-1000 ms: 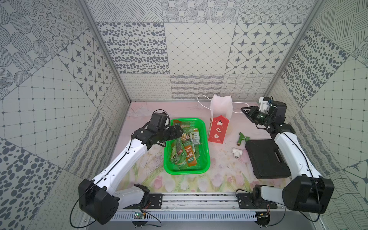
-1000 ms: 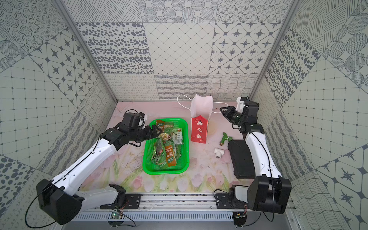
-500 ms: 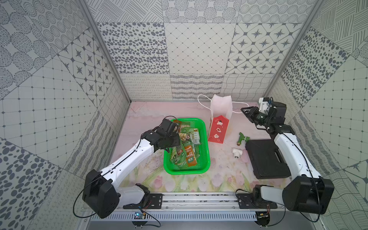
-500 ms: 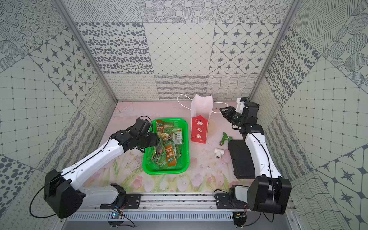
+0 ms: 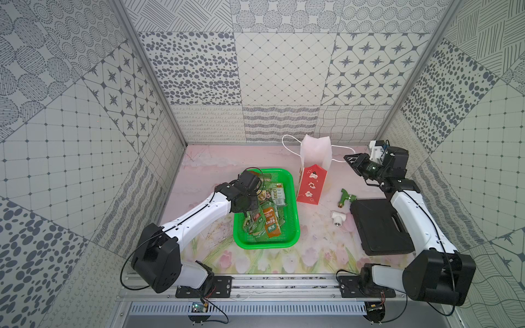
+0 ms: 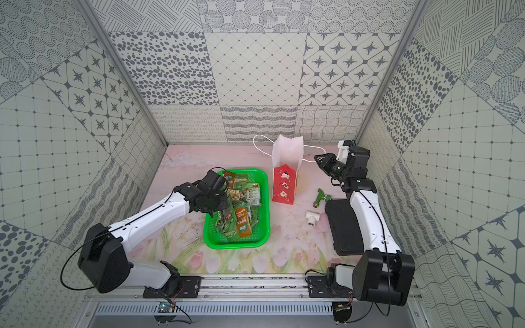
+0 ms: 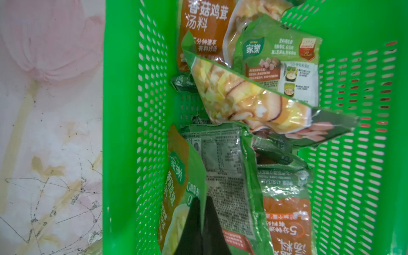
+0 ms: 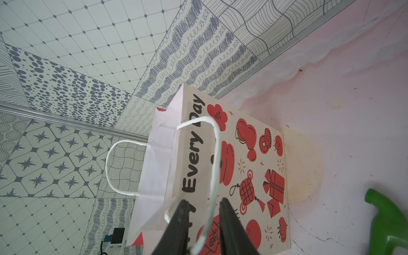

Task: Place the condiment packets inside the bag
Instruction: Pick up the condiment packet from the storage box, then place the condiment packet in the paper bag.

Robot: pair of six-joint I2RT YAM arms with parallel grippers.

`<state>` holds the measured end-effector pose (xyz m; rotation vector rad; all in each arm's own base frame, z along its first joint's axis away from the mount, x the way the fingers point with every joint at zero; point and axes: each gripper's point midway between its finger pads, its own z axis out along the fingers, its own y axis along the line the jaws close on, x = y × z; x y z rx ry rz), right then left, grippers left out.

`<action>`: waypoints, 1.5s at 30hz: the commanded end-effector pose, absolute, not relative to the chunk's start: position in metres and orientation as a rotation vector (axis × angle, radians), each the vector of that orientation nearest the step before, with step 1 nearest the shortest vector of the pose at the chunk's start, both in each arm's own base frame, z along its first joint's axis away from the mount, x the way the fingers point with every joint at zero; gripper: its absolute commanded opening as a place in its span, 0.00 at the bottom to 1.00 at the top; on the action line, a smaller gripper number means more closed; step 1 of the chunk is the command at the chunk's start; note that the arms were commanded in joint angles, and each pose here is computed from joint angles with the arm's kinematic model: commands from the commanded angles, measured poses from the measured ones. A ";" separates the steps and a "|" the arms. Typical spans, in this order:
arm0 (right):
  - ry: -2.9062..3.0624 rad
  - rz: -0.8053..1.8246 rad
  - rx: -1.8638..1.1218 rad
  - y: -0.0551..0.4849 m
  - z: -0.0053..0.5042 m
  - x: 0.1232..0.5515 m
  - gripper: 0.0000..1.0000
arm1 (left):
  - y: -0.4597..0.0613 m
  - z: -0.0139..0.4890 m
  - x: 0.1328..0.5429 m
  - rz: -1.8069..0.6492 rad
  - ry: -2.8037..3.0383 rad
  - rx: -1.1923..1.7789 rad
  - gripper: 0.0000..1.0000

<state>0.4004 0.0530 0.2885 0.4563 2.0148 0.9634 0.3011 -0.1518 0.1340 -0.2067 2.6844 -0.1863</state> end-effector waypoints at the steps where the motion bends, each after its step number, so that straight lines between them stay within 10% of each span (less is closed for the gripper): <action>1: 1.967 0.977 0.423 0.053 0.299 0.402 0.14 | -0.140 0.175 0.300 -0.134 2.588 -0.205 0.00; 6: 1.964 0.985 0.423 0.054 0.300 0.402 0.00 | -0.143 0.231 0.299 -0.278 2.440 -0.196 0.00; 26: 1.964 0.997 0.417 0.055 0.300 0.402 0.00 | -0.243 0.461 0.297 -1.005 1.765 0.200 0.00; 45: 1.973 1.018 0.413 0.057 0.296 0.405 0.00 | -0.377 0.483 0.387 -0.967 1.695 0.311 0.00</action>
